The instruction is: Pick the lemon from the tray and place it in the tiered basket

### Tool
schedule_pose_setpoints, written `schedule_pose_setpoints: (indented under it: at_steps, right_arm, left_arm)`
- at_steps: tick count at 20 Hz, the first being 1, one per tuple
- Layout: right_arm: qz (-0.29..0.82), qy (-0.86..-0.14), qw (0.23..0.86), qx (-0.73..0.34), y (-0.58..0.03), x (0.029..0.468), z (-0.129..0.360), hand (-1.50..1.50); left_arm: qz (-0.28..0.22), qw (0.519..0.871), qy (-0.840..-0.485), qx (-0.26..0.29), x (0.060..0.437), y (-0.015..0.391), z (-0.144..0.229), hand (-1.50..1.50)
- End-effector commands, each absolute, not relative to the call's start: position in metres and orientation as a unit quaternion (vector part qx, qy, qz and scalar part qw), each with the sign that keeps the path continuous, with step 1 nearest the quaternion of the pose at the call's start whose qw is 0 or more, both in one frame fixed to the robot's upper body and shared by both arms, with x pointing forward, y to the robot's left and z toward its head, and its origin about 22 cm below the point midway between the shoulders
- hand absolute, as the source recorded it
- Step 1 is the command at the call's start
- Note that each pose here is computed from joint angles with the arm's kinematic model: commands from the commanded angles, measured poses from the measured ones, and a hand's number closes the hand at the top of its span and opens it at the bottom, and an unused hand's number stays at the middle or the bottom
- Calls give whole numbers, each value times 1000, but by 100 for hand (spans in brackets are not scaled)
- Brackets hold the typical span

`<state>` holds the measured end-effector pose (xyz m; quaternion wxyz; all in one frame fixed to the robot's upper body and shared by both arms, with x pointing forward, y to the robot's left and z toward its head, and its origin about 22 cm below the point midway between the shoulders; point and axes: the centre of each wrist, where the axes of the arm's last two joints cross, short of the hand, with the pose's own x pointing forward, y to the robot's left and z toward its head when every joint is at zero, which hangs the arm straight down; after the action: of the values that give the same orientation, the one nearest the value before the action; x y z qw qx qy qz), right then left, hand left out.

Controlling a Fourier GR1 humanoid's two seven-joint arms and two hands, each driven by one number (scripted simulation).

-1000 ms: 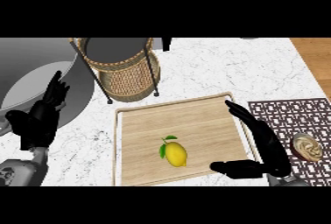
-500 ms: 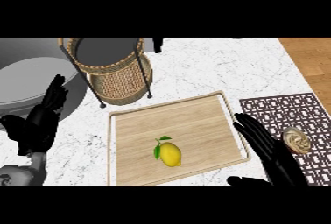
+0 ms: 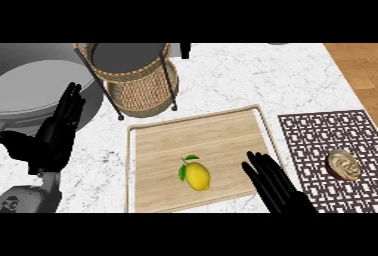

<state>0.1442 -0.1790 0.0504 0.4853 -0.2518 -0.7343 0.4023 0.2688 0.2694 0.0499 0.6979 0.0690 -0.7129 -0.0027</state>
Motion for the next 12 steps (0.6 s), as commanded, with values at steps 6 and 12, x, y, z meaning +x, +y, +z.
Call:
schedule_pose_setpoints:
  at_steps: [6,12]
  right_arm:
    - [433,-645,519,-355,-118,117,56,-150]
    - [437,-617,543,-365,-65,110,51,-150]
  left_arm:
    - [-43,758,-651,-23,265,237,22,0]
    - [-57,760,-646,-39,271,246,29,0]
